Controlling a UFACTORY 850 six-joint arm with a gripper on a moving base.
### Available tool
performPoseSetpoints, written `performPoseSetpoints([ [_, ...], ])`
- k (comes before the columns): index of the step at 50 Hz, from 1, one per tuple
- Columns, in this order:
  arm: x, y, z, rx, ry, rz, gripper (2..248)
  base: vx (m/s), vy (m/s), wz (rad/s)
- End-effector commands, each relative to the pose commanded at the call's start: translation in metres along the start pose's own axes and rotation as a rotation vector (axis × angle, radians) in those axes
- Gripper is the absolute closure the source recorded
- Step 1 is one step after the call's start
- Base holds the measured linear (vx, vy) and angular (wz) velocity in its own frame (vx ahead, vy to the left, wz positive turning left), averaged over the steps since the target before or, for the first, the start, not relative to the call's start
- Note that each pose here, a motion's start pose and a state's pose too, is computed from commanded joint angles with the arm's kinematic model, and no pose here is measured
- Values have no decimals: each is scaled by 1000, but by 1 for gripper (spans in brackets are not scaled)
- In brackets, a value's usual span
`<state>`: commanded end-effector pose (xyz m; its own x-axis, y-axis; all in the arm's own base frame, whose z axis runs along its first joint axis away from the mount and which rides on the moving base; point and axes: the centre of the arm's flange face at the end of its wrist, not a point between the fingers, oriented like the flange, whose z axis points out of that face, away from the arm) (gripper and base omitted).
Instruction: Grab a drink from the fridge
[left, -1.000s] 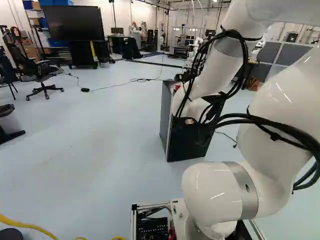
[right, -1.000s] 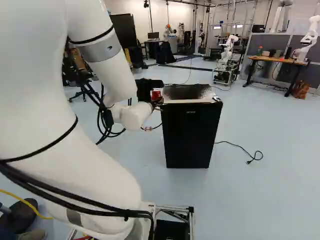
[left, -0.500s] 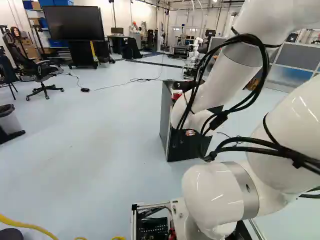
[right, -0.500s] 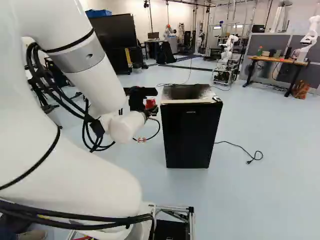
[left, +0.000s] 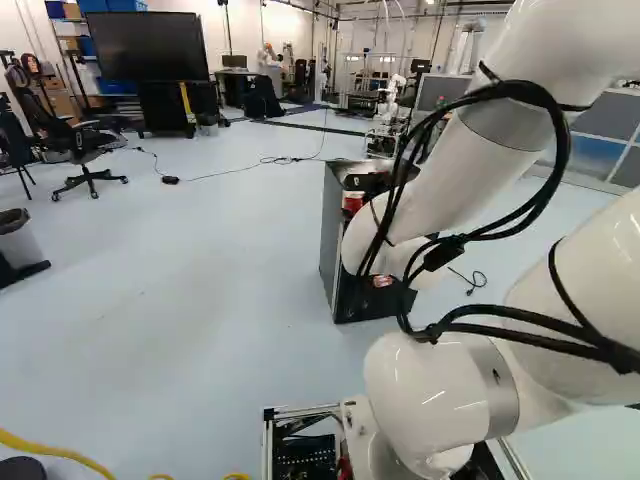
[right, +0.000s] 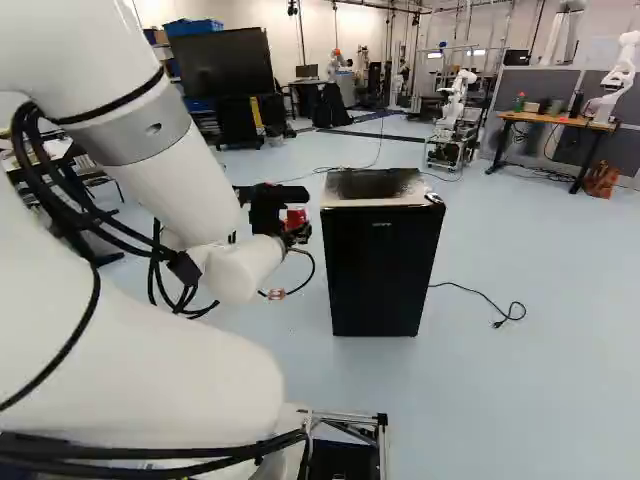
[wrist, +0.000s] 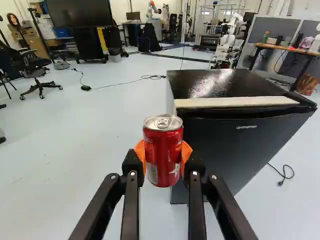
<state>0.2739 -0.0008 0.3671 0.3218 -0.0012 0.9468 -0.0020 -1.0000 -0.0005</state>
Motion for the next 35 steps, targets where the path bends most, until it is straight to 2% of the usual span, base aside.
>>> performPoseSetpoints([
  [35, -3, -1, -3, 2, -4, -1, 160, 0, 0, 0],
])
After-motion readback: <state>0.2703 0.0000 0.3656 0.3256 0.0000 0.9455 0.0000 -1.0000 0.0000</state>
